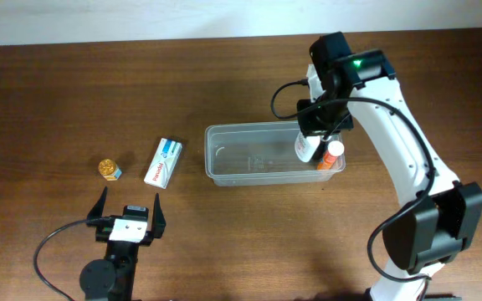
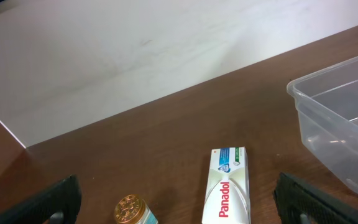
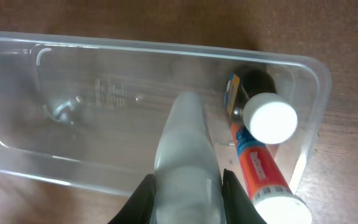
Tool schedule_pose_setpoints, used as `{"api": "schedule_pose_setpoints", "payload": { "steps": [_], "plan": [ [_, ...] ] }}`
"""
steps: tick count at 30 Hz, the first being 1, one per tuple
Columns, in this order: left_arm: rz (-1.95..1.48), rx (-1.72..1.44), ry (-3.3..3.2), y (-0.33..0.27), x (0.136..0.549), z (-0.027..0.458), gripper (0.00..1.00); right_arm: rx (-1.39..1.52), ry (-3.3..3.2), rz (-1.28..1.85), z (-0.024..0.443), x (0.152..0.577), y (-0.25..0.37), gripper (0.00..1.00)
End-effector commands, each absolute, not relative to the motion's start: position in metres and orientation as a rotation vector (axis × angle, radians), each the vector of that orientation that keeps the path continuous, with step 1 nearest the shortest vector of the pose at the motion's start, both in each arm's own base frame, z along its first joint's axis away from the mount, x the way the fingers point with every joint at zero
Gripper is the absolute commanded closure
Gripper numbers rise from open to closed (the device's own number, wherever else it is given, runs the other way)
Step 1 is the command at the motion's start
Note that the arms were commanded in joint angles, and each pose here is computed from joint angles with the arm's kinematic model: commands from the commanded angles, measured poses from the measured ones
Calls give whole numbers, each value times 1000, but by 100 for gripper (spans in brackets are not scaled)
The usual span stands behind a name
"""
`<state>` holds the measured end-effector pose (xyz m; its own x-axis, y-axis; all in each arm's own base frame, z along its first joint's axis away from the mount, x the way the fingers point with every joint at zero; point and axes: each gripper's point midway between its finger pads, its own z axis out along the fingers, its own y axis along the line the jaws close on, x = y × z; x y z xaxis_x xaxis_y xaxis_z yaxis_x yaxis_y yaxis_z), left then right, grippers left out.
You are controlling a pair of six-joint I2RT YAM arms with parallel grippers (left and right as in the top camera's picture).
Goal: Pack container
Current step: 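Carry the white spray bottle over the container and lower it, then set the spray bottle upright beside the orange tube and open the right gripper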
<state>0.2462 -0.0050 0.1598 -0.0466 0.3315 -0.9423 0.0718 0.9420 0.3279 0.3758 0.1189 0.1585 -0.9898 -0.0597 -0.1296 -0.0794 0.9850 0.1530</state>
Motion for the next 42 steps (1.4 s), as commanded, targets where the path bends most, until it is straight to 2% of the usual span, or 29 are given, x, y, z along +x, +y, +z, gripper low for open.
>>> {"api": "schedule_pose_setpoints", "payload": {
  "steps": [1, 14, 42],
  "plan": [
    [220, 330, 1607, -6, 246, 160, 1, -66, 3009, 230, 147, 377, 120, 82],
    [219, 329, 1607, -6, 246, 160, 1, -30, 3015, 230, 112, 378, 120, 82],
    [220, 330, 1607, -6, 246, 160, 1, -28, 2990, 193, 104, 385, 117, 82]
  ]
}}
